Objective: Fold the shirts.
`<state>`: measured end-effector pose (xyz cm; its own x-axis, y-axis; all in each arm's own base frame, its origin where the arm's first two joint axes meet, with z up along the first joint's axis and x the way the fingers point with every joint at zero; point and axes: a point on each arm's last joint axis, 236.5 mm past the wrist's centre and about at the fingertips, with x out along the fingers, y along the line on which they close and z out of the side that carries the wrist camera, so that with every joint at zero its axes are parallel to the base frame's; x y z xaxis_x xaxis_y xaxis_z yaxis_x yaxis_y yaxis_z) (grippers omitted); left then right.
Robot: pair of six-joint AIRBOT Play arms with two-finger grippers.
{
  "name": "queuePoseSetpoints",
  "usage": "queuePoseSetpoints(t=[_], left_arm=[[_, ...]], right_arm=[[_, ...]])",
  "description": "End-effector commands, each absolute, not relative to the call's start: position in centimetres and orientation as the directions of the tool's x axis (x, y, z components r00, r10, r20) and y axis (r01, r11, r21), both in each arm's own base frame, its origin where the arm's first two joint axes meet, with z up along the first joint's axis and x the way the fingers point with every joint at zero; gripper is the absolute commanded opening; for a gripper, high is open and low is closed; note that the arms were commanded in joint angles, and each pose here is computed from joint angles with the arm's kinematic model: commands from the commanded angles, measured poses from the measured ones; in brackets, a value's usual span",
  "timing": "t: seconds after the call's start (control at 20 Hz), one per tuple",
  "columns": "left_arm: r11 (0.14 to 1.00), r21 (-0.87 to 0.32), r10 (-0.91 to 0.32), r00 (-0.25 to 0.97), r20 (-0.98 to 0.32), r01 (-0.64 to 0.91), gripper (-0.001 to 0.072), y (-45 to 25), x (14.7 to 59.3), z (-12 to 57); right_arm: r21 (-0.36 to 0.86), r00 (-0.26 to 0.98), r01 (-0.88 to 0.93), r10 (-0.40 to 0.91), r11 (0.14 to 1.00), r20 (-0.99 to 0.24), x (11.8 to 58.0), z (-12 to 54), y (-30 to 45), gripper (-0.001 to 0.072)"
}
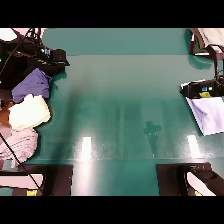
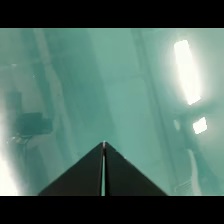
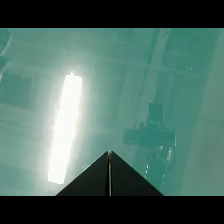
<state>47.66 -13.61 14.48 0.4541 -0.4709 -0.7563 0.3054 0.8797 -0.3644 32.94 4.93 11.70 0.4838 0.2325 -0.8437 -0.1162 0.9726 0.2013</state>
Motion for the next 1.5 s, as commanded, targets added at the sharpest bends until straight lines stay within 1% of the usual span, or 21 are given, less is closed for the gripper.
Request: queuePoseSetpoints(t=[0.0, 0.2, 0.25, 0.3, 0.35, 0.4, 0.45, 0.5, 0.55, 0.6, 0.65, 0.7, 0.8, 0.95, 1.15, 1.4, 1.45], left_arm=[[0.858, -0.411, -0.513, 0.489, -0.705, 0.307, 0.0024, -14.6, 48.5, 15.7], [0.862, -0.406, -0.507, 0.541, -0.671, 0.304, 0.0025, -14.5, 49.7, 16.4], [0.868, -0.393, -0.496, 0.568, -0.657, 0.303, 0.0025, -14.2, 50.4, 16.8], [0.882, -0.343, -0.470, 0.599, -0.648, 0.322, 0.0031, -13.6, 51.1, 17.0], [0.908, -0.254, -0.416, 0.638, -0.648, 0.334, 0.0281, -12.3, 52.1, 16.9], [0.940, -0.175, -0.334, 0.684, -0.648, 0.293, 0.0443, -10.4, 53.4, 16.7], [0.971, -0.093, -0.228, 0.723, -0.652, 0.222, 0.0427, -7.9, 54.8, 16.1], [0.990, -0.009, -0.111, 0.750, -0.652, 0.139, 0.0428, -5.0, 56.0, 15.3], [0.997, 0.033, -0.031, 0.755, -0.655, 0.069, 0.0428, -2.7, 57.1, 14.1], [0.998, 0.038, -0.004, 0.749, -0.663, 0.039, 0.0429, -1.2, 58.0, 12.5], [0.999, 0.032, 0.008, 0.738, -0.675, 0.018, 0.0429, 0.0, 58.7, 10.7], [1.000, 0.032, 0.023, 0.717, -0.696, -0.001, 0.0446, 1.2, 59.3, 8.5], [0.999, 0.031, 0.043, 0.679, -0.733, -0.029, 0.0447, 3.0, 60.1, 4.4], [0.999, 0.033, 0.050, 0.675, -0.736, -0.038, 0.0448, 3.8, 61.6, 0.7], [0.999, 0.012, 0.036, 0.690, -0.723, -0.041, 0.0448, 3.6, 63.0, -1.9], [0.999, 0.008, 0.035, 0.701, -0.712, -0.042, 0.0445, 3.6, 63.9, -3.3], [0.999, 0.008, 0.035, 0.704, -0.709, -0.042, 0.0418, 3.6, 64.1, -3.4]], right_arm=[[0.201, 0.487, -0.117, 0.233, 0.973, -0.842, 33.0, 11.8, 4.9, 0.0028], [0.201, 0.493, -0.116, 0.232, 0.973, -0.839, 33.2, 11.8, 4.9, 0.0027], [0.201, 0.493, -0.116, 0.232, 0.973, -0.839, 33.2, 11.8, 4.9, 0.0027], [0.201, 0.493, -0.116, 0.232, 0.973, -0.838, 33.2, 11.9, 4.9, 0.0027], [0.201, 0.493, -0.116, 0.232, 0.973, -0.839, 33.2, 11.8, 4.9, 0.0027], [0.201, 0.492, -0.116, 0.232, 0.973, -0.839, 33.2, 11.8, 4.9, 0.0028], [0.202, 0.492, -0.117, 0.233, 0.973, -0.839, 33.1, 11.8, 5.0, 0.0027], [0.202, 0.492, -0.117, 0.234, 0.972, -0.839, 33.1, 11.8, 5.0, 0.0027], [0.205, 0.492, -0.118, 0.236, 0.972, -0.838, 33.1, 11.8, 5.1, 0.0027], [0.209, 0.491, -0.119, 0.240, 0.971, -0.837, 33.1, 11.9, 5.1, 0.0027], [0.209, 0.491, -0.119, 0.240, 0.971, -0.837, 33.1, 11.9, 5.1, 0.0027], [0.209, 0.489, -0.119, 0.240, 0.971, -0.838, 33.1, 11.8, 5.1, 0.0027], [0.210, 0.480, -0.119, 0.241, 0.970, -0.844, 32.9, 11.7, 5.2, 0.0027], [0.211, 0.471, -0.119, 0.243, 0.970, -0.848, 32.7, 11.5, 5.2, 0.0027], [0.213, 0.454, -0.120, 0.244, 0.970, -0.857, 32.2, 11.3, 5.2, 0.0027], [0.214, 0.445, -0.120, 0.246, 0.969, -0.861, 32.1, 11.2, 5.3, 0.0027], [0.214, 0.445, -0.120, 0.246, 0.969, -0.861, 32.1, 11.2, 5.3, 0.0027]])
